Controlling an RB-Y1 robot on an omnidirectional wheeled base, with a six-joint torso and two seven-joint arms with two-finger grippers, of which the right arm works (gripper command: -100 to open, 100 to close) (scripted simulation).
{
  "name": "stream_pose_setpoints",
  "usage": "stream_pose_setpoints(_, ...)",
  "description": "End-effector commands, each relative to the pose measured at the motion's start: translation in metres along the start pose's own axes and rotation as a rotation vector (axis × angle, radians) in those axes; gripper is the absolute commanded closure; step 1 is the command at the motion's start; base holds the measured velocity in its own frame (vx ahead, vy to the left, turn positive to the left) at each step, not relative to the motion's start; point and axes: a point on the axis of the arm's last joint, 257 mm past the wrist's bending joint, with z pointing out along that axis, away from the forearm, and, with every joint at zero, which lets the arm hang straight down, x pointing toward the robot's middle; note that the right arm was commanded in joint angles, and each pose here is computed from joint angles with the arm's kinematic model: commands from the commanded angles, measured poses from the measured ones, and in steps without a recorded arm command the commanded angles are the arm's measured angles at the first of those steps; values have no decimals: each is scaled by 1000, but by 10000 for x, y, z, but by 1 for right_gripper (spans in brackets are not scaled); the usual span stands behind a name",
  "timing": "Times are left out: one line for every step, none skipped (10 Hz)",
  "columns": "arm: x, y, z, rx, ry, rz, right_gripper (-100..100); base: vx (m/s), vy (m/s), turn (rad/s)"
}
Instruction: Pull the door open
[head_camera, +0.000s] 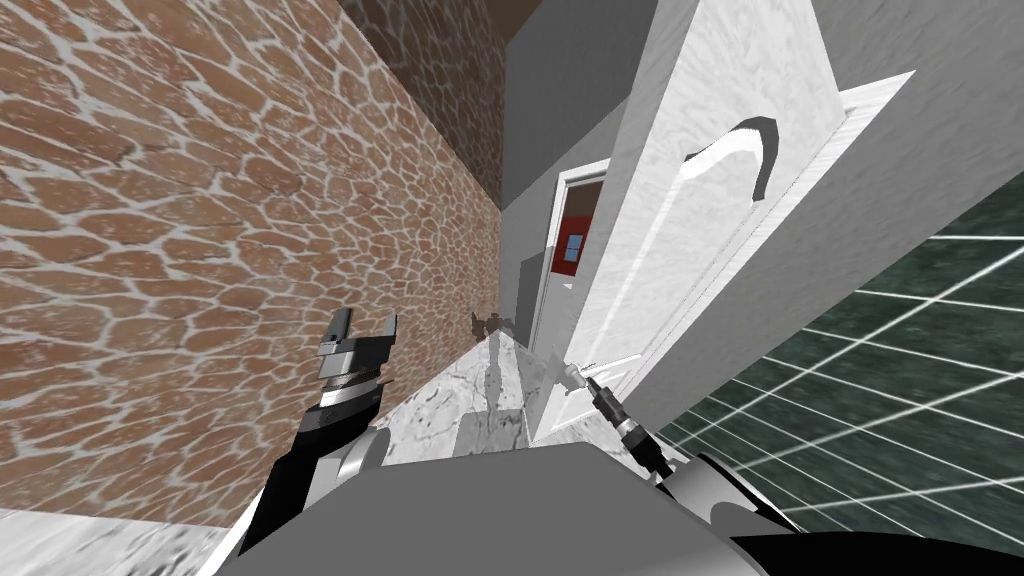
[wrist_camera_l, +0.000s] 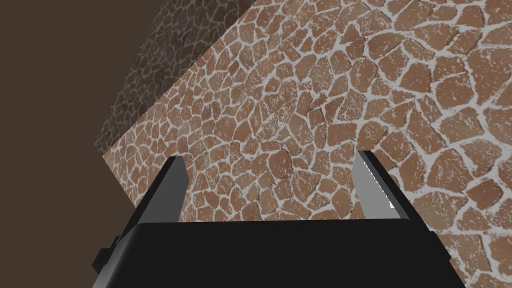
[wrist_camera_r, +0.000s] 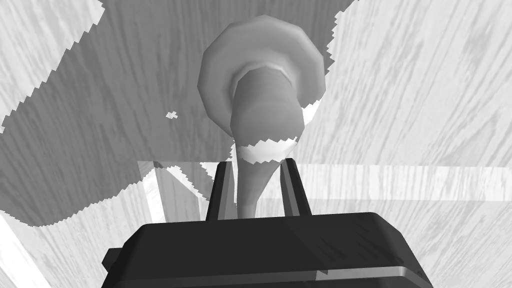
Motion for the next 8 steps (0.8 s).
stream_pose_setpoints(0,14,-10,-5,2,-1,100,-126,-53,202)
stream_pose_setpoints(-1,17,-14,-6,2,-1,100,-187,-87,176)
stream_pose_setpoints(-3,23,-24,-8,3,-2,100,-172,-86,131)
stream_pose_setpoints(-5,28,-36,-9,3,-2,100,-199,-86,160)
stream_pose_setpoints(-9,31,-52,-10,3,-3,100,-205,-109,190)
stream_pose_setpoints(-14,33,-69,-11,3,-3,100,-193,-114,180)
stream_pose_setpoints(-19,34,-88,-10,2,-4,100,-203,-122,201)
stream_pose_setpoints(-25,32,-107,-9,1,-4,100,-214,-114,165)
